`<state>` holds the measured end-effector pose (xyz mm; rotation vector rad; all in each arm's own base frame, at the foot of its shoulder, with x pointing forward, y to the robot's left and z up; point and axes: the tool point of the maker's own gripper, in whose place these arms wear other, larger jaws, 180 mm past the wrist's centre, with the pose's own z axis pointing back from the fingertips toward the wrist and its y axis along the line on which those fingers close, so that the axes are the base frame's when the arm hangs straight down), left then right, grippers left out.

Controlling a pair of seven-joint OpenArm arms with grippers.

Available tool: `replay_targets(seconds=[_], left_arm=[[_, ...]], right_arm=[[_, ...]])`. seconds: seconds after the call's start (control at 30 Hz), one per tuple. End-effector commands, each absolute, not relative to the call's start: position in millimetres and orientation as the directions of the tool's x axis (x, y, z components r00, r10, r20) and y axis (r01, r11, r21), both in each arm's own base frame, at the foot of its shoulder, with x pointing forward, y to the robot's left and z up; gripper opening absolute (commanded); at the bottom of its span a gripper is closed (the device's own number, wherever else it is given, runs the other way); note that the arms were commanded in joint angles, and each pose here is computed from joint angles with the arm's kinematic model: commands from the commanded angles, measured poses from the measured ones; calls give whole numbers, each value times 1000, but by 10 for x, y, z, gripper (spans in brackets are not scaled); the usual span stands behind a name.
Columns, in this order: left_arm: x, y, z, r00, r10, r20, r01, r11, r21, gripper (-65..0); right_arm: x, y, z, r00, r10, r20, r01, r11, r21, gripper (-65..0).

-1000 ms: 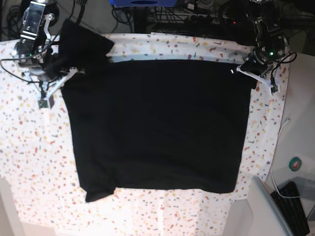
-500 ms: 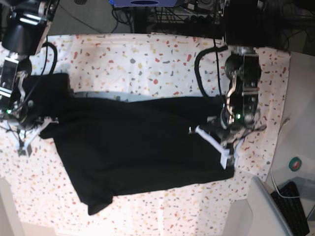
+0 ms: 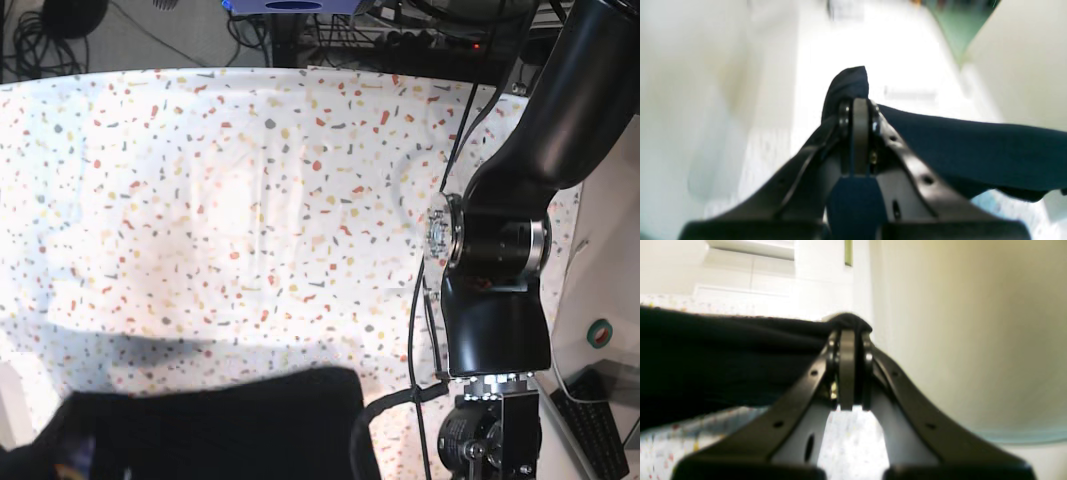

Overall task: Layout the t-shirt on the table in an organized manner, then fold the t-shirt properly
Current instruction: 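Lift the shirt with both grippers and shake it flat, then lay the shirt down and regrasp its shoulder edge with the right gripper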

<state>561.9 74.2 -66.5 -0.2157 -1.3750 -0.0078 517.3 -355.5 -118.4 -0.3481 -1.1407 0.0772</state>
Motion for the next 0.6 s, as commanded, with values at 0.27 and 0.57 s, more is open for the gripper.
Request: replay_targets(seconds=[0.27,0.57], left_arm=[[5162,838,-1577,292,104,951,96,986,-137,-650],[3957,1229,-3780,611,67,789,1,996,-85,-650]], right_arm=[[4636,-3437,-1964,544,274,793,68,928,-367,-650],[3705,-2909,-4208,773,115,623,-37,990,-137,-650]])
